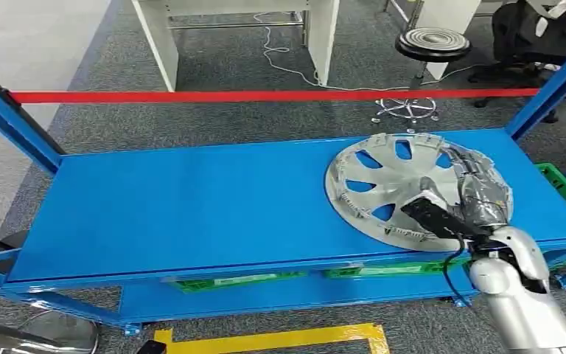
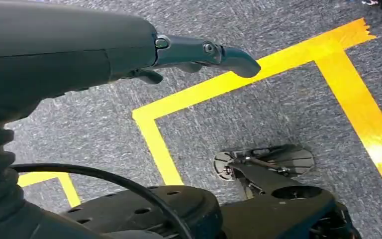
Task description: Take the parts from the cabinet and place them on the table.
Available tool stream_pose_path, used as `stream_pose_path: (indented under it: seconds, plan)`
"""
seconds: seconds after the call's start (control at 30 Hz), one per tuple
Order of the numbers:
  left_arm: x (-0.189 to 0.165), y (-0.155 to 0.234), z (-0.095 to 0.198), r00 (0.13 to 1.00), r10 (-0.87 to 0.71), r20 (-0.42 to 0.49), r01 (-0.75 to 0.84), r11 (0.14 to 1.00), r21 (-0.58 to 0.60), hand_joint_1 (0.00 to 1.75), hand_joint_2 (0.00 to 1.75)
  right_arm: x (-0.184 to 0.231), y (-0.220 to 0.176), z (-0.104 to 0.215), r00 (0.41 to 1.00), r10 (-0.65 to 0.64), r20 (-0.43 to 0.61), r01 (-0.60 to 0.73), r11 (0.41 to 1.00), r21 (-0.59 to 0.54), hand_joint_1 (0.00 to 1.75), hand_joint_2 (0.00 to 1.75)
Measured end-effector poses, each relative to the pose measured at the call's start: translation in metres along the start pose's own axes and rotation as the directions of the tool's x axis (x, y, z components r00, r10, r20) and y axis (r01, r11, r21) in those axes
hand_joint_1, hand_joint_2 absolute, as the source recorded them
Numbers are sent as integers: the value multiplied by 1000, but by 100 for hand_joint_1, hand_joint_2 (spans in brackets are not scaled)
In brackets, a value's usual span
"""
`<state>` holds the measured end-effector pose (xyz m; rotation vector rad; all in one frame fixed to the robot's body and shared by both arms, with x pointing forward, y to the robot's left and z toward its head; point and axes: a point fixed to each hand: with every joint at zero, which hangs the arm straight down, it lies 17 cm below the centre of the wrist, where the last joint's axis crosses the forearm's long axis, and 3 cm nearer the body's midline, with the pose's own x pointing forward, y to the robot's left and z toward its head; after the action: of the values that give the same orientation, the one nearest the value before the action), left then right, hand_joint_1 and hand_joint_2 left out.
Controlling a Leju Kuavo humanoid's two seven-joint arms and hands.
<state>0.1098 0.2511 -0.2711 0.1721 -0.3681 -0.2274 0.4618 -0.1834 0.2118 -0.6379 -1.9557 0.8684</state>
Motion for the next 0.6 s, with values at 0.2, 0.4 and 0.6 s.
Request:
stream_pose_path:
  seconds: [0.2, 0.4, 0.6]
  plan:
    - [0, 1, 0, 1000, -1, 0, 1, 1000, 4, 0, 175, 6, 8, 7, 999, 32, -5, -32, 999, 2, 0, 0]
    - [0, 2, 0, 1000, -7, 10, 7, 1000, 20, 0, 175, -10, 20, 43, 985, 129, -113, -132, 991, -24, 0, 0]
    - [-2, 1, 1, 1000, 4, 7, -4, 1000, 26, 0, 175, -26, 37, 75, 974, 133, -183, -133, 991, 13, 0, 0]
